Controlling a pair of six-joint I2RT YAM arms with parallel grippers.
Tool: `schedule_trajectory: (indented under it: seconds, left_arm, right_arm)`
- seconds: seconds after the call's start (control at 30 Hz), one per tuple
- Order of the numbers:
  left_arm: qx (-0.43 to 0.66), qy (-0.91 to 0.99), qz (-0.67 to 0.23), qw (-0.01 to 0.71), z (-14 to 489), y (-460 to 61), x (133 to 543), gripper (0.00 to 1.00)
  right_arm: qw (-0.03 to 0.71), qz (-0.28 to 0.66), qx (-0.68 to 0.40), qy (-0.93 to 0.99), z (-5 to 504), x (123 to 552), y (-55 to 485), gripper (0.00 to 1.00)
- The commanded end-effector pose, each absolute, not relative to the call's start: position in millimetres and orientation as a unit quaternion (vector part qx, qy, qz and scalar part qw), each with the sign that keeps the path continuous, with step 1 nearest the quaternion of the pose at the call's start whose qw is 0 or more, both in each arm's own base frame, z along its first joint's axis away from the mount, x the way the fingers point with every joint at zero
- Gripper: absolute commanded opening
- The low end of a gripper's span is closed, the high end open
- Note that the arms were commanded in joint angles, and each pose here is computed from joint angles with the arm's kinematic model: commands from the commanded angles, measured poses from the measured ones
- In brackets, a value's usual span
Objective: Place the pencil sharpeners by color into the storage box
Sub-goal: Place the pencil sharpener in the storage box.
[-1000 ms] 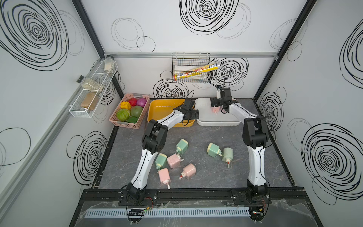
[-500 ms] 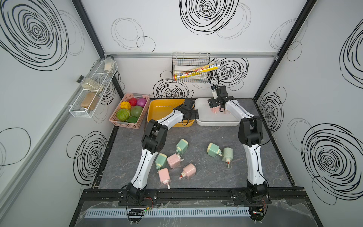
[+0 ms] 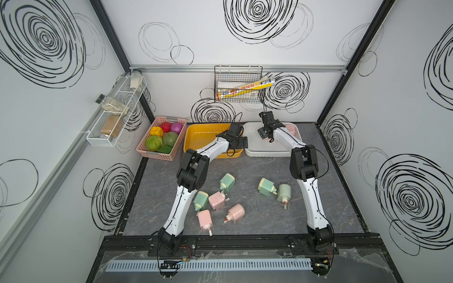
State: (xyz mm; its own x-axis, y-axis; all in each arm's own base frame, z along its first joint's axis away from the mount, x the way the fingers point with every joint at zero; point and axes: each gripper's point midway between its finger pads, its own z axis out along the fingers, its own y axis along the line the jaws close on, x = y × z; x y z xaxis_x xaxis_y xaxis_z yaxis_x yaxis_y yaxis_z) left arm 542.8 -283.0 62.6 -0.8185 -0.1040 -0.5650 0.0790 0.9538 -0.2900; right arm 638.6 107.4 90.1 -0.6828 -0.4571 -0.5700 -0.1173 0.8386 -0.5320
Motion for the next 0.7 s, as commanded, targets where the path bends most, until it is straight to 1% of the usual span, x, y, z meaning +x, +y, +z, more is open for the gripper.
schedule_trajectory:
  seconds: [0.0,0.33,0.5,0.67]
  left_arm:
    - [-0.012,0.951,-0.119,0.285,54.8,-258.6,538.2,0.99]
    - [-0.012,0.952,-0.119,0.283,55.3,-255.7,538.2,0.99]
    - [0.002,0.951,-0.126,0.283,60.0,-259.5,537.9,0.99]
    - [0.012,0.950,-0.130,0.282,62.7,-264.0,537.8,0.99]
  right_arm:
    - [0.359,-0.300,-0.147,0.871,94.4,643.2,87.1,1.00]
    - [0.363,-0.312,-0.161,0.863,96.5,647.3,94.0,1.00]
    - [0.367,-0.276,-0.171,0.872,102.3,645.0,109.3,1.00]
    - [0.388,-0.220,-0.153,0.882,129.3,636.6,122.1,1.00]
